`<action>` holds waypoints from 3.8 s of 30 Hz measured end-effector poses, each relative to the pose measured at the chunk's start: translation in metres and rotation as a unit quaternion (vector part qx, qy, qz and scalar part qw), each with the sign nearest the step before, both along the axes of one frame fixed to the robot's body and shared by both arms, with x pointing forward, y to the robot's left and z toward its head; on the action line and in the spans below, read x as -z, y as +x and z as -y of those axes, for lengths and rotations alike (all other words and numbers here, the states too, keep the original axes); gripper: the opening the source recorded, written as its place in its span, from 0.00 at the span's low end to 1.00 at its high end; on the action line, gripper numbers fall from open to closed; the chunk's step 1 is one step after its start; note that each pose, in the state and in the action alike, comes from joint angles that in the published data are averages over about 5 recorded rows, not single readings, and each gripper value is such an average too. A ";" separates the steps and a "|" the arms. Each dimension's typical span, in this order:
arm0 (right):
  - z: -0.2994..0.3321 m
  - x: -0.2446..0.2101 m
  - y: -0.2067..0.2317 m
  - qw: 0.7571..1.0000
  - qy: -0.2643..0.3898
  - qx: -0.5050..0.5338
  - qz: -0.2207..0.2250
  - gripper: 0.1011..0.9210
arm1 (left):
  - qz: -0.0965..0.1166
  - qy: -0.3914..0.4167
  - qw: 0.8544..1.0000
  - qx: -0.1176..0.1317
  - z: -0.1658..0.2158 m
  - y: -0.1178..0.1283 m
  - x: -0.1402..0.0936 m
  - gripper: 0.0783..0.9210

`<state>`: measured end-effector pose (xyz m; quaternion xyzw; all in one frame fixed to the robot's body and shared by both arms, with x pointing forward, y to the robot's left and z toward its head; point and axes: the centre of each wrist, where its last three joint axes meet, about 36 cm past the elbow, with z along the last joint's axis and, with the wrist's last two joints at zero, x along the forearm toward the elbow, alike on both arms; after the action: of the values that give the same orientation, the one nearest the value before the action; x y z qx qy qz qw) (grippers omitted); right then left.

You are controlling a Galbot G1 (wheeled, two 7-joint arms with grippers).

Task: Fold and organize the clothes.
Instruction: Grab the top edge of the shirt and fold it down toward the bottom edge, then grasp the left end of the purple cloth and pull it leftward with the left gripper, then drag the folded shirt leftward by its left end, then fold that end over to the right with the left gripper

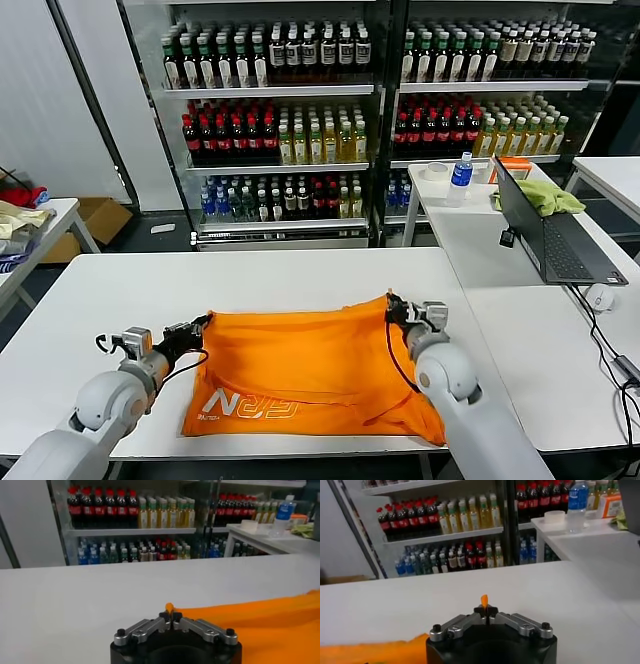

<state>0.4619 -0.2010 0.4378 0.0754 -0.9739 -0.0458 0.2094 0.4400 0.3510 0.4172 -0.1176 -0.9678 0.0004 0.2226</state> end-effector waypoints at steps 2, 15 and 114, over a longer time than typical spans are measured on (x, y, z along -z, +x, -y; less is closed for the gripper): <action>0.001 0.001 -0.011 1.000 -0.003 -0.002 0.002 0.01 | 0.001 -0.002 1.000 0.001 0.002 -0.007 -0.001 0.00; 0.007 0.013 -0.061 1.000 -0.022 -0.011 0.009 0.01 | -0.001 -0.013 1.000 0.010 0.019 -0.048 -0.001 0.00; 0.018 -0.002 -0.152 0.993 -0.114 0.026 0.029 0.88 | -0.055 0.084 0.991 -0.093 0.060 -0.108 0.003 0.02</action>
<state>0.3097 -0.2194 0.4399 0.0270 -0.9799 0.0625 0.1875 0.3320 0.2910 0.4138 -0.0074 -0.9573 -0.0539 0.2838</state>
